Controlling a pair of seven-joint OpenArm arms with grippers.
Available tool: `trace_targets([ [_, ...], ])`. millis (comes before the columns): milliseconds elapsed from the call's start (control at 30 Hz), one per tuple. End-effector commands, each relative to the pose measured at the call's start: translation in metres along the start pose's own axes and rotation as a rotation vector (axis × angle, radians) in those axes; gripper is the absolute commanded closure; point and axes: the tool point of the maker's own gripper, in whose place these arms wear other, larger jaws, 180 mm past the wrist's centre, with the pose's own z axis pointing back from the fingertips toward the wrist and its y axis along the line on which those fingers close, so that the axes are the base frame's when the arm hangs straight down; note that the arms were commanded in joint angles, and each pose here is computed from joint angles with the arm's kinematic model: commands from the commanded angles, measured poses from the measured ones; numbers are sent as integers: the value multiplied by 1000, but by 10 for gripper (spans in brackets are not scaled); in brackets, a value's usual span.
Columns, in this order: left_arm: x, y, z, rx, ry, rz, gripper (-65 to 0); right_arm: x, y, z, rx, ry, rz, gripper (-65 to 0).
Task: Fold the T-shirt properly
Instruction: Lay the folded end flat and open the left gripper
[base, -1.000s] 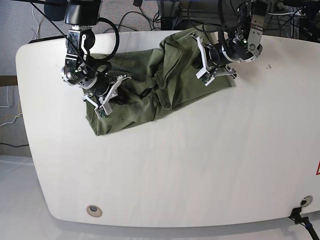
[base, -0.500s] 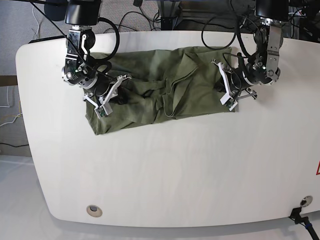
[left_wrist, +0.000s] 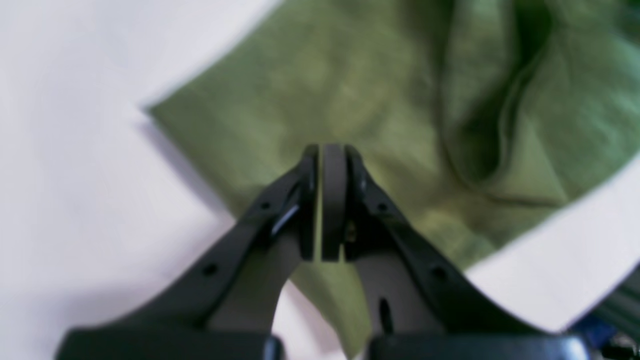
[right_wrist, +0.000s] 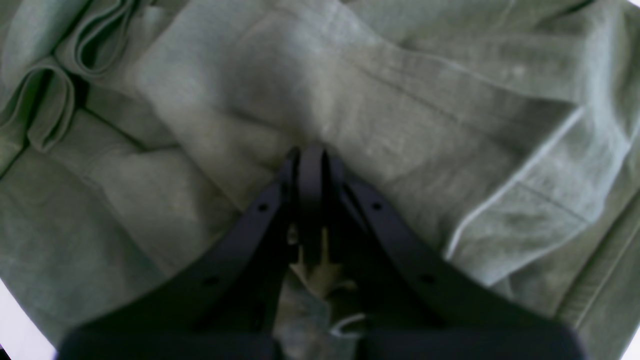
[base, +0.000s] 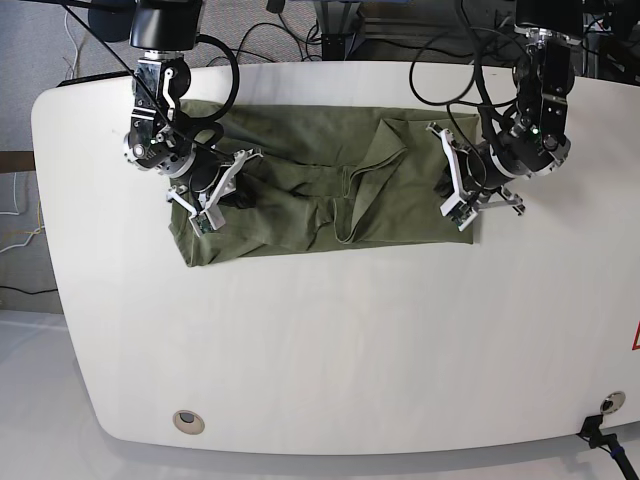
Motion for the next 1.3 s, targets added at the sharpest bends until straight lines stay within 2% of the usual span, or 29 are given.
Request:
trace_targets([
  [0, 1, 0, 3, 11, -6, 1, 0, -37, -10, 4, -45, 172, 31, 0],
  [233, -13, -24, -5, -41, 15, 47, 0, -37, -9, 3, -41, 173, 34, 0],
  [367, -19, -44, -21, -99, 37, 97, 0, -37, -9, 3, -41, 173, 34, 0],
  [667, 12, -72, -42, -171, -30, 177, 0, -37, -9, 3, -41, 173, 34, 0],
  [900, 25, -111, -47, -260, -41, 122, 0, -37, -9, 4, -41, 172, 34, 0],
  [1133, 62, -146, -30, -323, -139, 22, 0, -36, -9, 3, -39, 172, 37, 0],
  [1267, 72, -143, -21, -309, -175, -4, 0, -36, -8, 3, -38, 172, 38, 0],
])
